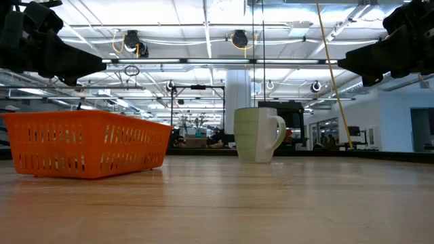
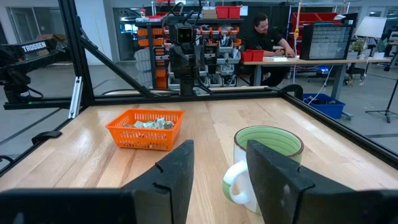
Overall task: Pick and place Stevia / Truvia into bins
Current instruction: Return to Home Position
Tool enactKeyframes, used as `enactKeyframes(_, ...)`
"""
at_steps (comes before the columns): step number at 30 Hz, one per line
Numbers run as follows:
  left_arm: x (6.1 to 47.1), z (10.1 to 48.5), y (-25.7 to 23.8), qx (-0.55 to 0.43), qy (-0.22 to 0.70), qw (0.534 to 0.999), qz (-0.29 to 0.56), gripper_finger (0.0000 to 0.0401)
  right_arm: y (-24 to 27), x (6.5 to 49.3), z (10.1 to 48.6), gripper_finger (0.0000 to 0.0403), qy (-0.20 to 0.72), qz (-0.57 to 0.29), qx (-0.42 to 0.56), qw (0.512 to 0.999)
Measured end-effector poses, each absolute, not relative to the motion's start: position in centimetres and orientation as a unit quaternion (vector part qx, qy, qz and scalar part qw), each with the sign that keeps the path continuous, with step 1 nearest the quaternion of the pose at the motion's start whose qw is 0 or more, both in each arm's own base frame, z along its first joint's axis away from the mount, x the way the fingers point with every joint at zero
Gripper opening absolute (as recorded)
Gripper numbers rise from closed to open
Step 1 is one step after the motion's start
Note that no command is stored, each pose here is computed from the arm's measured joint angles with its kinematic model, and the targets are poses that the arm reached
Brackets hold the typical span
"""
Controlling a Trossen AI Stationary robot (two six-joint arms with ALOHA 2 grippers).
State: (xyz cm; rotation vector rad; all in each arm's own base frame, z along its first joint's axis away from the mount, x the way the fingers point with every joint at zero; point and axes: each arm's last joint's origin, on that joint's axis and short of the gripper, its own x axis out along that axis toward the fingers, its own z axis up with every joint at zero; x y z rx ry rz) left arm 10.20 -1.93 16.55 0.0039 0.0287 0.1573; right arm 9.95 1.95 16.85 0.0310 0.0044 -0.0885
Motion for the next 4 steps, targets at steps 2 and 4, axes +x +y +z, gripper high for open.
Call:
enactKeyframes(2, 10.2, 16.55, -1.93, 0.002, 0.014, 0.997, 0.079, 0.0129, 1.95, 9.95, 16.85, 0.0141, 0.002, -0.044, 0.015, 0.999)
enactKeyframes(4, 10.2, 16.54, -1.93, 0.002, 0.014, 0.997, 0.079, 0.0129, 1.95, 9.95, 16.85, 0.0141, 0.002, -0.044, 0.015, 0.999)
